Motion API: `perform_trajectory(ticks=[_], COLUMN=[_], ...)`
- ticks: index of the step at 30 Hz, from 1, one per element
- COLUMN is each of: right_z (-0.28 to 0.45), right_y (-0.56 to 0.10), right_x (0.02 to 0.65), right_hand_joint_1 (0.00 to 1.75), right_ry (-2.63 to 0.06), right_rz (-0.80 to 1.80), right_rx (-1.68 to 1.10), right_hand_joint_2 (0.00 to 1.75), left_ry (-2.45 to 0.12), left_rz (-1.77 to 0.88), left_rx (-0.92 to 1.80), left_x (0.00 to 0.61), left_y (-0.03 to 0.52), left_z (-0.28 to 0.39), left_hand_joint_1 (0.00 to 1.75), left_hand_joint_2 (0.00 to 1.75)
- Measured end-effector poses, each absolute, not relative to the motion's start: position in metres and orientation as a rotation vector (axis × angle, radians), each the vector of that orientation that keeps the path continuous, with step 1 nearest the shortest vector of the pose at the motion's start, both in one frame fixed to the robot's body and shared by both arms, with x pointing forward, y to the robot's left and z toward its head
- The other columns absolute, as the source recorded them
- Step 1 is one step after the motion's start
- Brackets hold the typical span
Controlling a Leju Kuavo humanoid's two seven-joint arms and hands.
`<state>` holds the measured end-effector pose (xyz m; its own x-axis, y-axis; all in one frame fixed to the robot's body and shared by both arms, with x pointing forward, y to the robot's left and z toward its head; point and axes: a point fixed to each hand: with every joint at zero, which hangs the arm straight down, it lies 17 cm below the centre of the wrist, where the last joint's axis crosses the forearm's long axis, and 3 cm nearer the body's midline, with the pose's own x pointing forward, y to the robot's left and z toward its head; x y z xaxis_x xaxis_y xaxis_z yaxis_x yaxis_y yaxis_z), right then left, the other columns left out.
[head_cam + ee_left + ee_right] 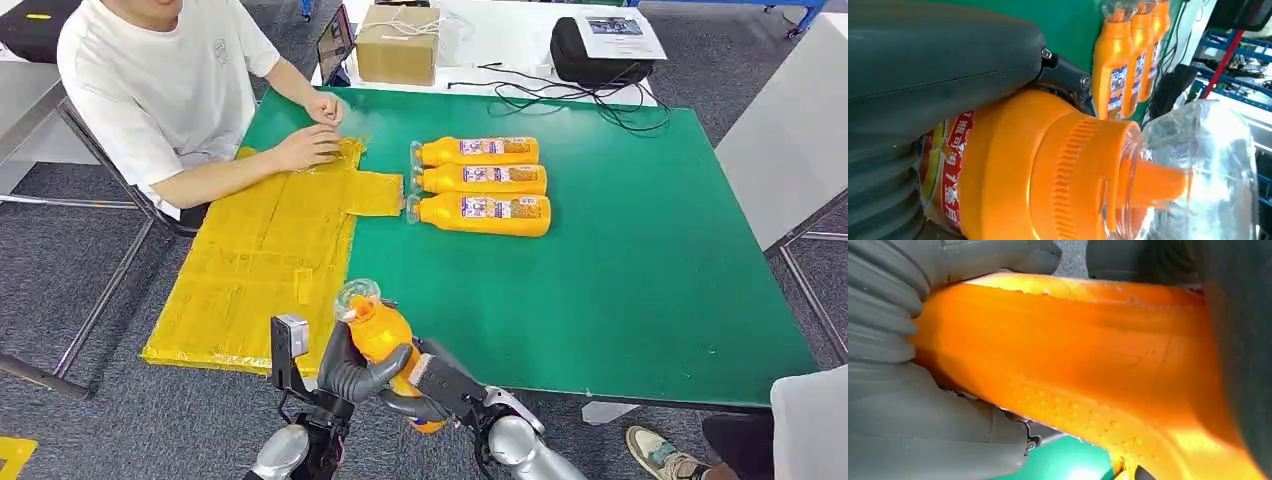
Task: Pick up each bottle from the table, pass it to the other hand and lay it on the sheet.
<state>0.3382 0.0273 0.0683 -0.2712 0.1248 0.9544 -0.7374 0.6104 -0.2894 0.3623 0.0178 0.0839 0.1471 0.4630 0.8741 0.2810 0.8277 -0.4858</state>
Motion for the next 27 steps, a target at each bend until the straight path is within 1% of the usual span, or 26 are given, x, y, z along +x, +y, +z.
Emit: perform_trajectory(ticks=[1,3,6,7,11,13,16,19,22,27], right_z=[0.069,0.071,0.076,0.078,0.095,0.108,0.139,0.165,0.199,0.218], right_y=[0.027,0.027,0.027,0.026,0.026,0.025,0.018,0.001,-0.014,-0.035], right_x=[0.339,0.34,0.344,0.346,0.357,0.363,0.37,0.381,0.392,0.4], right_hand_joint_1=[0.12,0.0,0.0,0.0,0.0,0.0,0.0,0.0,0.0,0.0], right_ry=[-1.646,-1.649,-1.658,-1.664,-1.708,-1.76,-1.879,-1.959,-2.04,-2.07], right_rz=[0.897,0.882,0.85,0.837,0.765,0.712,0.589,0.482,0.354,0.195], right_rx=[0.518,0.522,0.522,0.52,0.505,0.472,0.402,0.345,0.317,0.29], right_hand_joint_2=[1.75,1.75,1.75,0.0,0.0,0.0,0.0,0.0,0.0,0.0], left_ry=[-1.443,-1.434,-1.429,-1.431,-1.452,-1.524,-1.649,-1.694,-1.706,-1.781], left_rz=[0.148,0.157,0.179,0.186,0.224,0.215,0.136,0.103,0.08,0.037], left_rx=[-0.647,-0.663,-0.671,-0.673,-0.671,-0.584,-0.436,-0.33,-0.276,-0.189], left_x=[0.362,0.362,0.364,0.365,0.37,0.377,0.386,0.397,0.399,0.403], left_y=[0.017,0.018,0.02,0.021,0.027,0.035,0.046,0.069,0.089,0.101], left_z=[0.084,0.084,0.085,0.086,0.096,0.108,0.128,0.132,0.127,0.144], left_hand_joint_1=[1.75,1.75,1.75,1.75,1.75,1.75,1.75,1.75,1.75,1.75], left_hand_joint_2=[1.75,1.75,1.75,1.75,1.75,1.75,1.75,1.75,1.75,1.75])
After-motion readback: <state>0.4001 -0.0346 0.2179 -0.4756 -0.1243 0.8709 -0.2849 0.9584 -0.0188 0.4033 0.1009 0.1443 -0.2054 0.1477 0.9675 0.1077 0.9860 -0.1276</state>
